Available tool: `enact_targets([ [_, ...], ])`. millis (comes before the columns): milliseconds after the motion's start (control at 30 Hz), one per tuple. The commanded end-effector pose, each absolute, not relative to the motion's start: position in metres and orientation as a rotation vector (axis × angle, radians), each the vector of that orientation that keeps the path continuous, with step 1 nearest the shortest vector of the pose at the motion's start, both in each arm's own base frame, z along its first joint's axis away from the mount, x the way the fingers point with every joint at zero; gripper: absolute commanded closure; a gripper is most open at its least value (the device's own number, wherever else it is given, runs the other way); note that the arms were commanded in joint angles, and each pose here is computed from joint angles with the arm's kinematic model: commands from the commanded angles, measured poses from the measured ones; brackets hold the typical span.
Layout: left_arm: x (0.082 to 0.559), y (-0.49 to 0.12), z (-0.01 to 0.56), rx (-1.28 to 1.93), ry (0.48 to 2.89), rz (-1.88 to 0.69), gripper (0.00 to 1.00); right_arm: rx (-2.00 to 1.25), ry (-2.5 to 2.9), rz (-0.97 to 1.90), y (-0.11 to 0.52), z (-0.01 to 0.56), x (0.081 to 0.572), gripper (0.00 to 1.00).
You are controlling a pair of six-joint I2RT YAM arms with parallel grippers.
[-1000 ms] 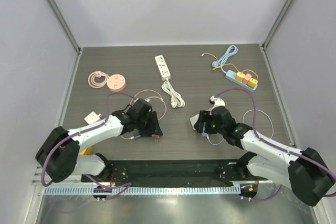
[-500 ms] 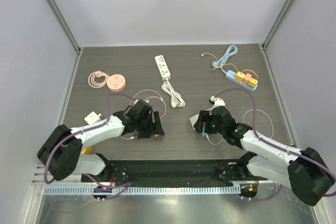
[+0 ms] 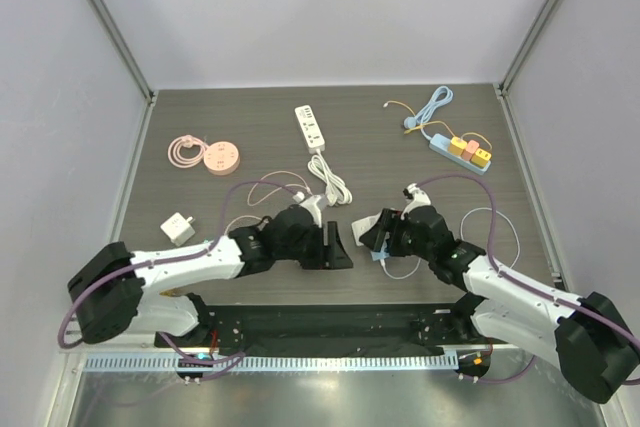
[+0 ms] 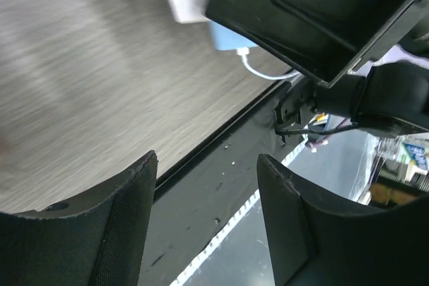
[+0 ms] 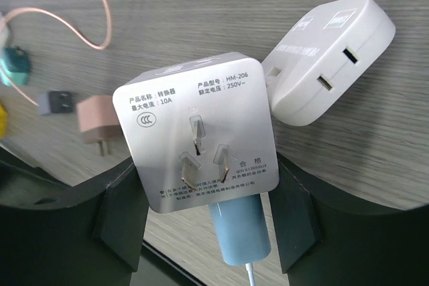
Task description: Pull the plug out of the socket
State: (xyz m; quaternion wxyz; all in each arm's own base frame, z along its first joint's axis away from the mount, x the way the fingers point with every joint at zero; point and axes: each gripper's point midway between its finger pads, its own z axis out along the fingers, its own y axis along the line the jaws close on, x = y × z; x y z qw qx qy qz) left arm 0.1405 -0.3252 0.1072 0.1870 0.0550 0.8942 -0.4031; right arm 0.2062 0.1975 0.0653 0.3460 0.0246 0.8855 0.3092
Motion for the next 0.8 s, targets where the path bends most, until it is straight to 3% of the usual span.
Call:
enact_targets([
  [0,0.151,-0.363,0.12,0.173,2.422,-1.169,0.37,0.168,2.126,0.984,0.22,0.116,0.226,0.99],
  [200,0.16,-0.398,0.106,0.199,2.396,-1.044,0.3,0.387,2.116,1.04,0.216,0.118,0.228,0.99],
  [467,0.173,-0.406,0.107,0.195,2.309,-0.932,0.32,0.586,2.026,1.104,0.202,0.121,0.225,0.99],
  [767,0.176,-0.42,0.105,0.148,2.256,-0.991,0.32,0.724,1.97,1.203,0.2,0.125,0.221,0.99],
])
